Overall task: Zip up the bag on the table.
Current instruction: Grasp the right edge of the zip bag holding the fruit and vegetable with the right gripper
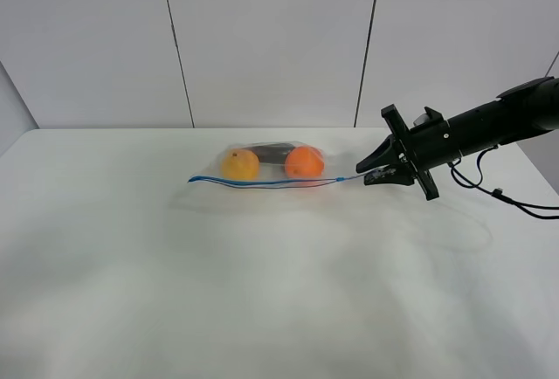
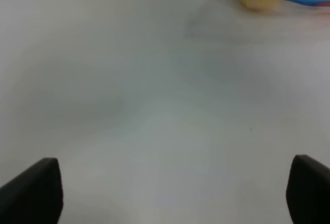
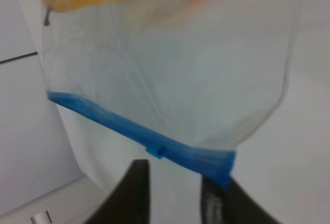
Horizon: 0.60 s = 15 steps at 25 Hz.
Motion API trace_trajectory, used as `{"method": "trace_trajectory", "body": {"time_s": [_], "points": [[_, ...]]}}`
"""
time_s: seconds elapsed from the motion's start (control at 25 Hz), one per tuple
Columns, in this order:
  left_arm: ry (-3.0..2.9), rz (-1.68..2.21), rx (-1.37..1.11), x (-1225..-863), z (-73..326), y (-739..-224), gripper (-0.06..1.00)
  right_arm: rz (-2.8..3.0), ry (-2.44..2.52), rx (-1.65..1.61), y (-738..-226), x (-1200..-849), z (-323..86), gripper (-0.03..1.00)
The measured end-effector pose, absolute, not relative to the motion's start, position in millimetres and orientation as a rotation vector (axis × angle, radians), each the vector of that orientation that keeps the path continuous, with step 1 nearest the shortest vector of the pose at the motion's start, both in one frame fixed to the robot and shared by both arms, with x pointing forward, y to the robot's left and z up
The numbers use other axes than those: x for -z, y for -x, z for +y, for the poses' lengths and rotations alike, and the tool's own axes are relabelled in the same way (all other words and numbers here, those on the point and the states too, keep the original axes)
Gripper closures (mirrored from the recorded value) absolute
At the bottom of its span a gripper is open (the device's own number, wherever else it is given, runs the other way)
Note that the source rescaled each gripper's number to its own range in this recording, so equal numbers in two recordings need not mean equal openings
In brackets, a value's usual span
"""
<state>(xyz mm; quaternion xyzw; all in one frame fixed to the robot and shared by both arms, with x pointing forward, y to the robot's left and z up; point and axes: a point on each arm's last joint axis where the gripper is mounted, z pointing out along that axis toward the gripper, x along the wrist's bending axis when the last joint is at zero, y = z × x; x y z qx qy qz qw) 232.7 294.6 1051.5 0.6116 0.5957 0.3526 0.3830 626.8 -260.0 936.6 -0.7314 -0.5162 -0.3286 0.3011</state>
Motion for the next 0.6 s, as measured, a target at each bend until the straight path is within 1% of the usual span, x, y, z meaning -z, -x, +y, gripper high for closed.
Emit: {"method": "trace_trajectory", "body": {"time_s": [0.08,0.16,0.48,0.6], "points": [[-1.56,1.519,-0.899,-1051.5,294.6,-232.7,-0.06,-1.37,1.94,0.872,-626.8,-936.6,-260.0,0.79],[-1.56,1.519,-0.899,-1051.5,294.6,-232.7,-0.06,-1.37,1.946,0.875,-627.2,-936.4,-260.3,0.81],[-1.56,1.519,-0.899,-1051.5,294.6,-232.7,-0.06,-1.37,1.96,0.881,-628.3,-935.8,-260.9,0.83],[-1.56,1.519,-0.899,-1051.5,294.6,-232.7,-0.06,-1.371,1.961,0.882,-628.3,-935.8,-261.0,0.87]]}}
